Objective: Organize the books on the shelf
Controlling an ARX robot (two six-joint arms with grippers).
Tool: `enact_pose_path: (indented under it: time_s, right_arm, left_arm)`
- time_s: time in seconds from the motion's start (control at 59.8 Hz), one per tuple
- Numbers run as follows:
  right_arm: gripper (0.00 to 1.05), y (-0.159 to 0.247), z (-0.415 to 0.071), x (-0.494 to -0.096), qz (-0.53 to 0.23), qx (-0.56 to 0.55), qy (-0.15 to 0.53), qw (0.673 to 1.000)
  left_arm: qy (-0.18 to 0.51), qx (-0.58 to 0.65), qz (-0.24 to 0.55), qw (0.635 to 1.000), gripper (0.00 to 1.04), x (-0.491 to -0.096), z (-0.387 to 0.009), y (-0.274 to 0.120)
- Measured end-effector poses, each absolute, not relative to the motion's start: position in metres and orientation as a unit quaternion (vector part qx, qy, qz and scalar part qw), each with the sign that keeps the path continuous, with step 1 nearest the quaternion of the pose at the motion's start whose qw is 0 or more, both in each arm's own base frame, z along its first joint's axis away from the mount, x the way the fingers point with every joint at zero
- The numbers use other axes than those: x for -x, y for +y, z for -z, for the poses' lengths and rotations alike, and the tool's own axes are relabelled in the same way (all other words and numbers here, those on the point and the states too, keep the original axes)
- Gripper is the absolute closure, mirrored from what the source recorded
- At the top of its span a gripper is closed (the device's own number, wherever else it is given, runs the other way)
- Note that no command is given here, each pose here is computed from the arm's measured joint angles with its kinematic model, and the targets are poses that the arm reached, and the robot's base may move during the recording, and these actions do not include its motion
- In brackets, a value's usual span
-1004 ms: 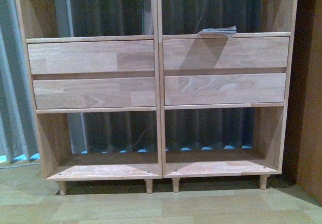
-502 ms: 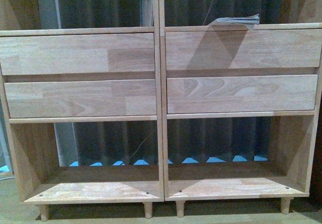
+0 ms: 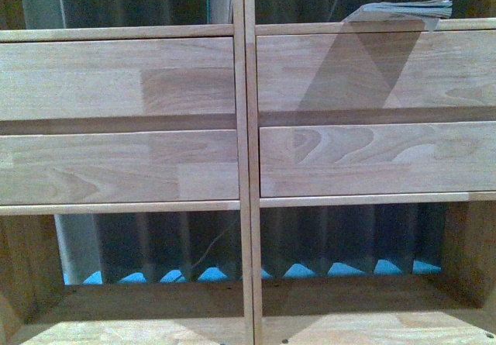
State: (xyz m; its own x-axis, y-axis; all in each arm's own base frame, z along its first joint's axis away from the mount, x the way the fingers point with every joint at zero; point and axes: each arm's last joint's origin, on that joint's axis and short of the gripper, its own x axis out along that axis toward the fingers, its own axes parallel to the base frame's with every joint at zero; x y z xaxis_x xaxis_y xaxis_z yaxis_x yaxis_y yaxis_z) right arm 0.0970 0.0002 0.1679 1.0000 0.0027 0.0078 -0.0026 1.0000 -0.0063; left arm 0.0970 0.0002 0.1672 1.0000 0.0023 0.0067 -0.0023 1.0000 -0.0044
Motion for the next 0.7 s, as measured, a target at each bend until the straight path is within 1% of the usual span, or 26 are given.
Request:
enact_pose_path:
  time_s: [0.703]
  right_arm:
    - [0.07,0.0002,-0.1679,-0.097,-0.002,0.003,-0.004,1.0]
  left_arm:
    - [-0.004,0.002,-0.001,1.0,0.07,-0.097,-0.1672,0.0002]
